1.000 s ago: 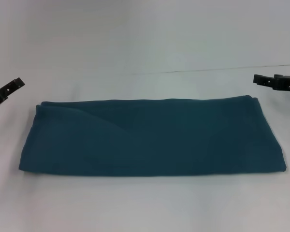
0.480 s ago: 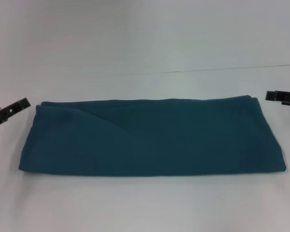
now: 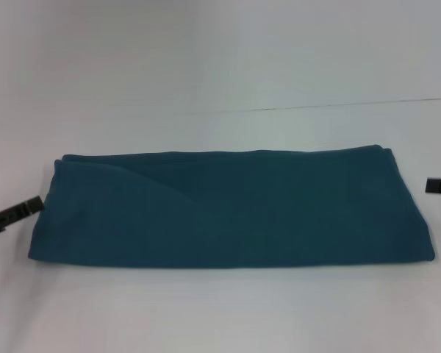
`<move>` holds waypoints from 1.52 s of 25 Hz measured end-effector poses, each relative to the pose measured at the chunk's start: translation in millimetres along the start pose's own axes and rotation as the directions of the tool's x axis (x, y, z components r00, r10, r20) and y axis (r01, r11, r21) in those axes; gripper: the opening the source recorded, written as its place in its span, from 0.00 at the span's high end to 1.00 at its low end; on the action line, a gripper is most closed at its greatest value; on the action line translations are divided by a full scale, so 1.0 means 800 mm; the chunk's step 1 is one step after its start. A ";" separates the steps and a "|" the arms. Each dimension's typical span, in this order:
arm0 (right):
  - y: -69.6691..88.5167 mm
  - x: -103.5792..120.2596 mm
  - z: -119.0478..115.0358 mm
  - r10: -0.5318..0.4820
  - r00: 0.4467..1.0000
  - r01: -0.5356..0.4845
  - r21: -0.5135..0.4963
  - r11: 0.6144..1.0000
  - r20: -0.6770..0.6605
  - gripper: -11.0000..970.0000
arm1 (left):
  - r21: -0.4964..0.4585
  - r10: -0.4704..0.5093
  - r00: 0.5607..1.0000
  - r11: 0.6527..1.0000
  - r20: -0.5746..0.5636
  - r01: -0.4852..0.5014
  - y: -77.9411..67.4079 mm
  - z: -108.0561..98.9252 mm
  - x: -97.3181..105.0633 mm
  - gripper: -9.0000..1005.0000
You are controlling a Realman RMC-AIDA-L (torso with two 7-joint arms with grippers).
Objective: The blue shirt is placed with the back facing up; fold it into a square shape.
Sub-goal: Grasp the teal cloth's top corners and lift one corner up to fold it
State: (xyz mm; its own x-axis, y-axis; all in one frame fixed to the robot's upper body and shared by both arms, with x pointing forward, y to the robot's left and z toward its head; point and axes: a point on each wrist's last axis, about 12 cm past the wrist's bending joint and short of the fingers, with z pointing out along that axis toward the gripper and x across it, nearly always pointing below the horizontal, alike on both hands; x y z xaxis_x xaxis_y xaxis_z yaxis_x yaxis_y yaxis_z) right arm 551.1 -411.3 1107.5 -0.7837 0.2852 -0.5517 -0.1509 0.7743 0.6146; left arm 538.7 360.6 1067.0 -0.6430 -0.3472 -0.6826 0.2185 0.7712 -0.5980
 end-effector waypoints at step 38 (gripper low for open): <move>-0.009 0.010 0.012 0.030 0.999 -0.028 0.070 0.997 -0.040 0.25 | 0.004 -0.060 0.972 0.998 -0.228 0.063 -0.006 -0.011 0.015 0.18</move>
State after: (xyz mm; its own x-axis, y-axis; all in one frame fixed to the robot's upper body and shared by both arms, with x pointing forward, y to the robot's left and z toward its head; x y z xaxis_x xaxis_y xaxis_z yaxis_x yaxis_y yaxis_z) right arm 551.6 -409.2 1093.8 -0.8113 0.2860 -0.5099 -0.0868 0.8036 0.5888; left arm 523.0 357.4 1065.3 -0.8054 -0.2618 -0.5317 0.1809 0.7457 -0.6412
